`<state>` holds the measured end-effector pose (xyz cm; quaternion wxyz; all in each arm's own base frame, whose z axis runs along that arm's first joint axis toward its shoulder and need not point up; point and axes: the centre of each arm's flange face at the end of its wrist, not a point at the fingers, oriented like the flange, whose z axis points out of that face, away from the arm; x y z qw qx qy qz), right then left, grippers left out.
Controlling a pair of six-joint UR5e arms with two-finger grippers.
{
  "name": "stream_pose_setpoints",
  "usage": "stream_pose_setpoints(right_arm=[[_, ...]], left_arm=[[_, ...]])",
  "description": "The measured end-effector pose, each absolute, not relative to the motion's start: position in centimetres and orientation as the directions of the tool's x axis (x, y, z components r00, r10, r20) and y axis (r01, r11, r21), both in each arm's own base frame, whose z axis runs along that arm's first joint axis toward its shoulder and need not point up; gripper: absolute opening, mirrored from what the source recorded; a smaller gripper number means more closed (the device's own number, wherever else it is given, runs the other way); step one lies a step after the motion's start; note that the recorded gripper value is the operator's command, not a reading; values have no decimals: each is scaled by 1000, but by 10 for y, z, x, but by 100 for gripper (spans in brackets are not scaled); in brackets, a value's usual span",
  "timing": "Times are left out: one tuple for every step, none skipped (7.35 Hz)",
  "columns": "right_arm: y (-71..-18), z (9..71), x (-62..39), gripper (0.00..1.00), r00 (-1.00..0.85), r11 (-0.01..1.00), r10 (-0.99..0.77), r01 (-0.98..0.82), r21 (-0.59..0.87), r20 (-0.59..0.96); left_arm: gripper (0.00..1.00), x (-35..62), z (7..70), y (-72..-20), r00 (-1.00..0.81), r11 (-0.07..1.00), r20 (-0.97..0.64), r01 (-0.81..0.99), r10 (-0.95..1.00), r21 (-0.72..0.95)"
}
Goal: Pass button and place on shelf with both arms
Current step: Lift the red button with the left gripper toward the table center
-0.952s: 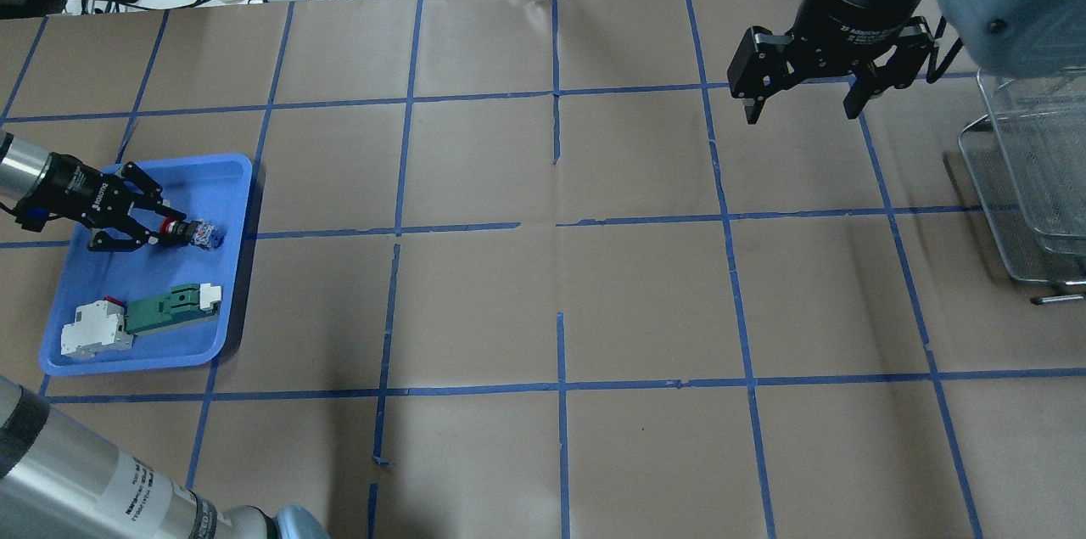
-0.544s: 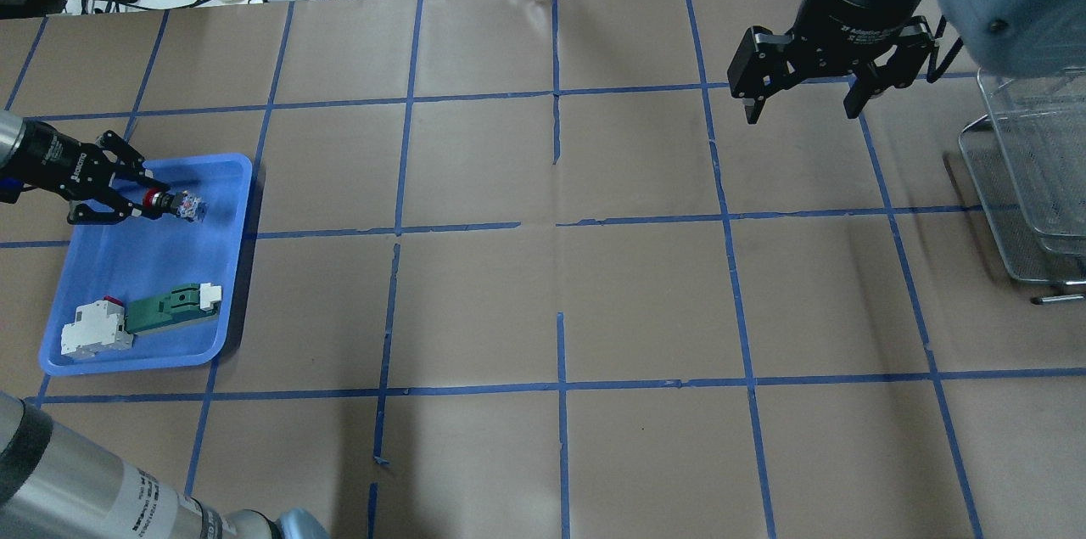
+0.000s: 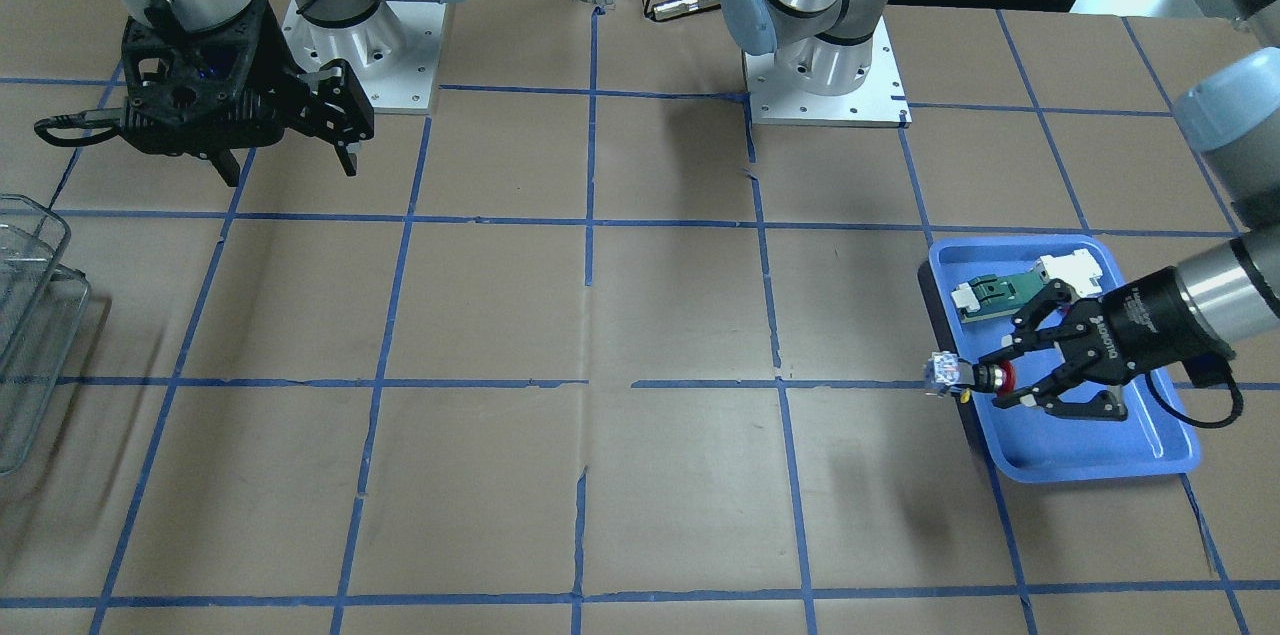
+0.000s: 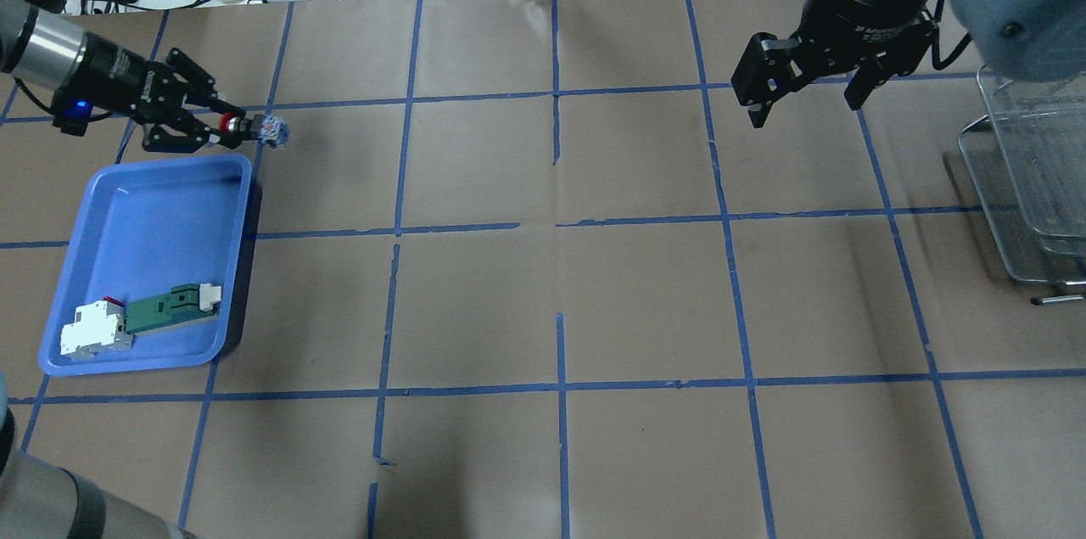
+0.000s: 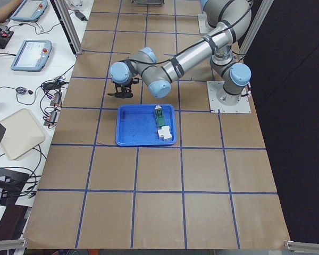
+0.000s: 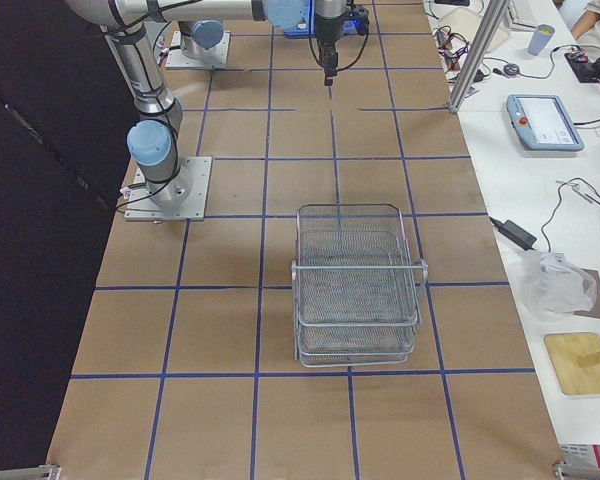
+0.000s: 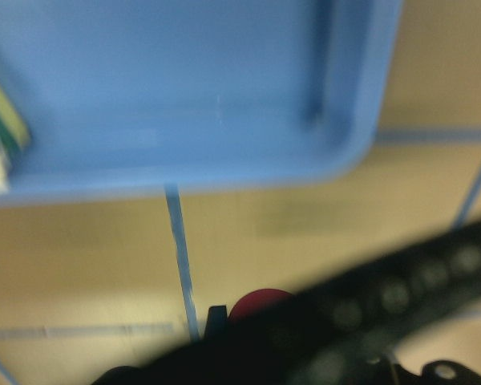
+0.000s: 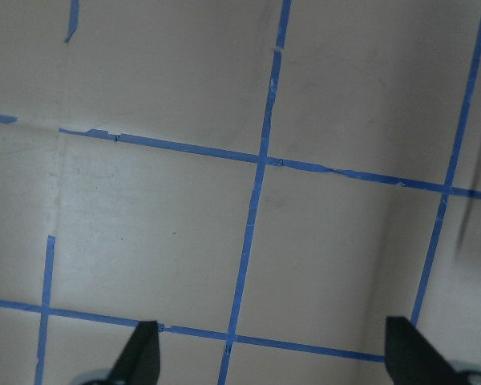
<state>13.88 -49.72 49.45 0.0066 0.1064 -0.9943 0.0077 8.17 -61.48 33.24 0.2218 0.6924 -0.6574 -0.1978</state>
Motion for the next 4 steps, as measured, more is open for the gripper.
stream_pose_setpoints(right_arm=[[-497,496,142,100,-952,952,-305,-304,-25,-12],[-497,501,147,100,-907,907,-419,-416,-61,-47],[-496,506,151,100,-840,841,-539,-531,-108,-65],[-494,509,155,100,-759,760,-647,-633,-147,-75]], left_arm=[[0,18,352,-613,63,-58,-11,-810,-998,583],[0,-49,369,-606,62,-76,-44,-795,-997,602],[0,-106,384,-596,56,-86,-69,-780,-996,619],[0,-149,397,-585,58,-99,-86,-774,-995,626]])
